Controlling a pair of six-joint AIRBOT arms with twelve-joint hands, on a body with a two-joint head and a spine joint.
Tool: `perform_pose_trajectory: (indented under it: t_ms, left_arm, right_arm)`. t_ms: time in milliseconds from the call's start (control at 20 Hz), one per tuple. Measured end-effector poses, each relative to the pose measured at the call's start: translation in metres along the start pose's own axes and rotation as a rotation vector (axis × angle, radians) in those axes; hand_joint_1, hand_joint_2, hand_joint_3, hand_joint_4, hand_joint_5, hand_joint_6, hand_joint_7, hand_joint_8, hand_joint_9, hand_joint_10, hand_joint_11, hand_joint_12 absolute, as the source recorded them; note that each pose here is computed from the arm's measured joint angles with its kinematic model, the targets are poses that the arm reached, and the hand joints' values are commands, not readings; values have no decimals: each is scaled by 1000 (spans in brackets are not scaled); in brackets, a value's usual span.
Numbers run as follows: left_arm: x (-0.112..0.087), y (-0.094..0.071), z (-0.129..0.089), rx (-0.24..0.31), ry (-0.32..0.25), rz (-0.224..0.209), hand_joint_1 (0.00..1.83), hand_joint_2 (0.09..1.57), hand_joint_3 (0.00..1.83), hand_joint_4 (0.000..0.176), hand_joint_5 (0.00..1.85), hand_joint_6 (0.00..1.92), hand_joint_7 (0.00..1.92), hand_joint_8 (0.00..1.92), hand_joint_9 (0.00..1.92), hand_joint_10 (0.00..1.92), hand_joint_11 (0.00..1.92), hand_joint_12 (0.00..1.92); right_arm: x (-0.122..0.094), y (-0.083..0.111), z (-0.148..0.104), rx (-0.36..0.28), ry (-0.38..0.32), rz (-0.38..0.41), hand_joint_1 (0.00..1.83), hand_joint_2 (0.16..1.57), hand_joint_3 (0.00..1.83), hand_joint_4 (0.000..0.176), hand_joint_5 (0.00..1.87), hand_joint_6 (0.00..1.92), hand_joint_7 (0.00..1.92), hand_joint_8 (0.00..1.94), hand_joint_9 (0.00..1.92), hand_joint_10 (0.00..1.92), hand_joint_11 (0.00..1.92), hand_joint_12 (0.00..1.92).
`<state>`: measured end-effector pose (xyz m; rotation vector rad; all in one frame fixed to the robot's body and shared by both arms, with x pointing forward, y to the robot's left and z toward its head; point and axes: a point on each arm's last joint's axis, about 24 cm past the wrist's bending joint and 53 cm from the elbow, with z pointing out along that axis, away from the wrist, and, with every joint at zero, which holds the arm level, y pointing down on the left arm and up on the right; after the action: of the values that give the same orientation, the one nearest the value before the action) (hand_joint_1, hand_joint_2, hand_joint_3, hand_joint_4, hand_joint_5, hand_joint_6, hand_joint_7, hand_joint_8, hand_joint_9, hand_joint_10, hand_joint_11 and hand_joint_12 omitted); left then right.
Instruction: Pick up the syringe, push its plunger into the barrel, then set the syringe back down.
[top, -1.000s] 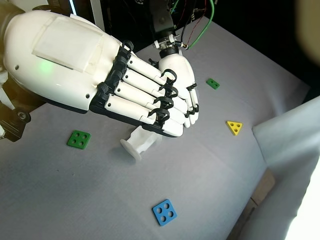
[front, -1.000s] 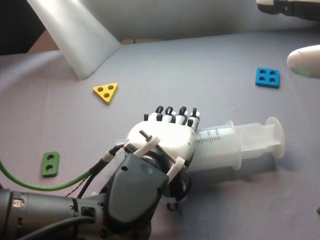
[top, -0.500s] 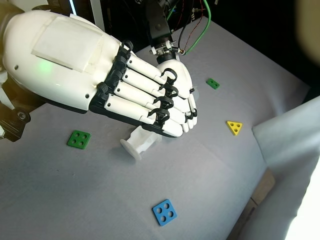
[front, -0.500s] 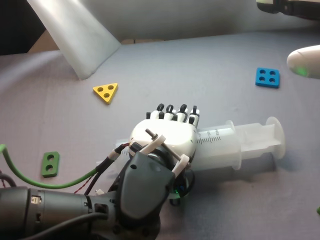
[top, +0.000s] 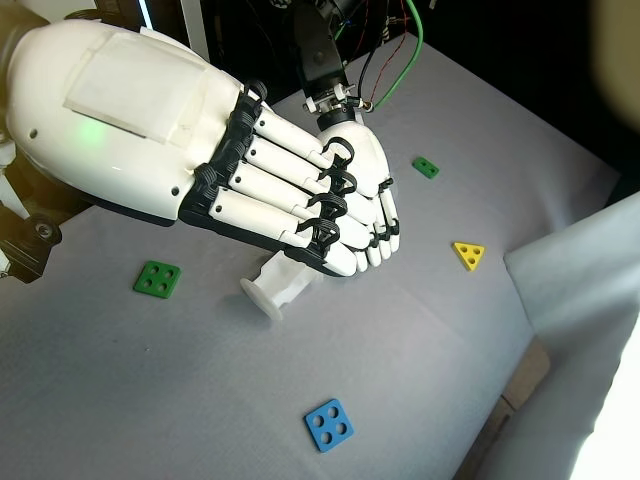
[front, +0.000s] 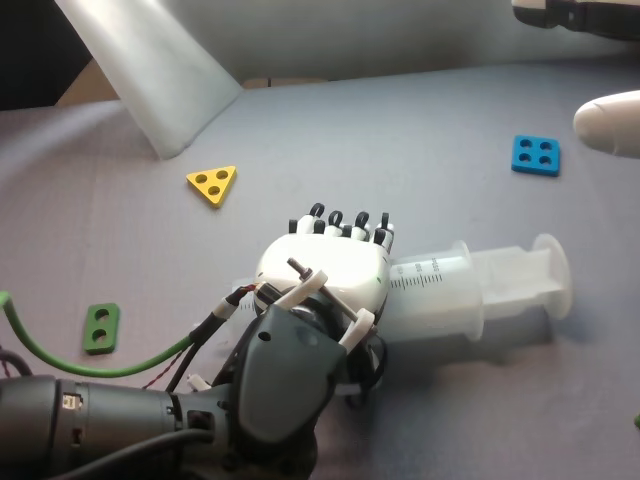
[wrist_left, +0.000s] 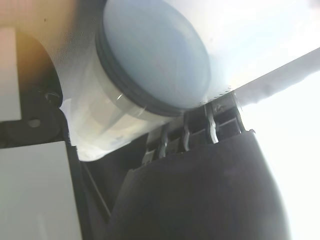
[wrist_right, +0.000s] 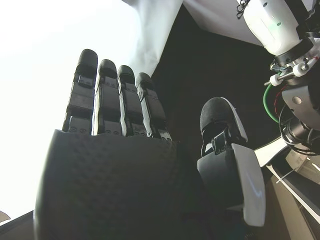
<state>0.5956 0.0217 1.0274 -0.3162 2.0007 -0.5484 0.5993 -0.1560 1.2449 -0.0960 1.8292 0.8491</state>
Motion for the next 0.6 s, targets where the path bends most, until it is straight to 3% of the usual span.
perform_pose_trajectory:
  t_ms: [150, 200, 250, 400, 550, 600]
  left_arm:
    - [0, 1, 0, -2, -3, -1, 1135, 1159, 0, 0, 688, 20, 790, 17, 821, 61, 268, 1015]
    - [-1, 0, 0, 0, -5, 1, 1314, 1168, 0, 0, 690, 988, 907, 811, 853, 1061, 351, 1158]
    - [-1, 0, 0, 1, -7, 4, 1350, 1166, 3, 0, 814, 979, 917, 1119, 776, 1345, 419, 1303]
    - [0, 2, -1, -6, -3, -6, 1362, 1155, 0, 0, 956, 837, 914, 1234, 739, 1421, 471, 1478]
    - [0, 2, -1, -4, -4, -5, 1374, 1126, 0, 0, 970, 818, 983, 1067, 824, 1356, 646, 1361]
    - [0, 1, -1, -3, -3, -5, 1376, 1120, 0, 0, 988, 776, 979, 1093, 839, 1324, 672, 1320]
  right_arm:
    - [0, 0, 0, 0, 0, 0, 0, 1371, 1, 0, 42, 0, 35, 0, 45, 0, 0, 271]
    - [0, 0, 0, 0, 0, 0, 0, 1370, 1, 0, 32, 1, 32, 0, 44, 0, 0, 246]
    - [0, 0, 0, 0, 0, 0, 0, 1369, 0, 0, 33, 2, 31, 0, 40, 0, 0, 223]
    - [0, 0, 0, 0, 0, 0, 0, 1371, 1, 0, 50, 5, 41, 2, 49, 3, 0, 246]
    - [0, -1, 0, 3, 0, 4, 0, 1373, 2, 0, 54, 5, 44, 2, 52, 3, 0, 248]
    - [0, -2, 0, 12, -3, 35, 0, 1375, 2, 0, 48, 2, 39, 0, 46, 1, 0, 218]
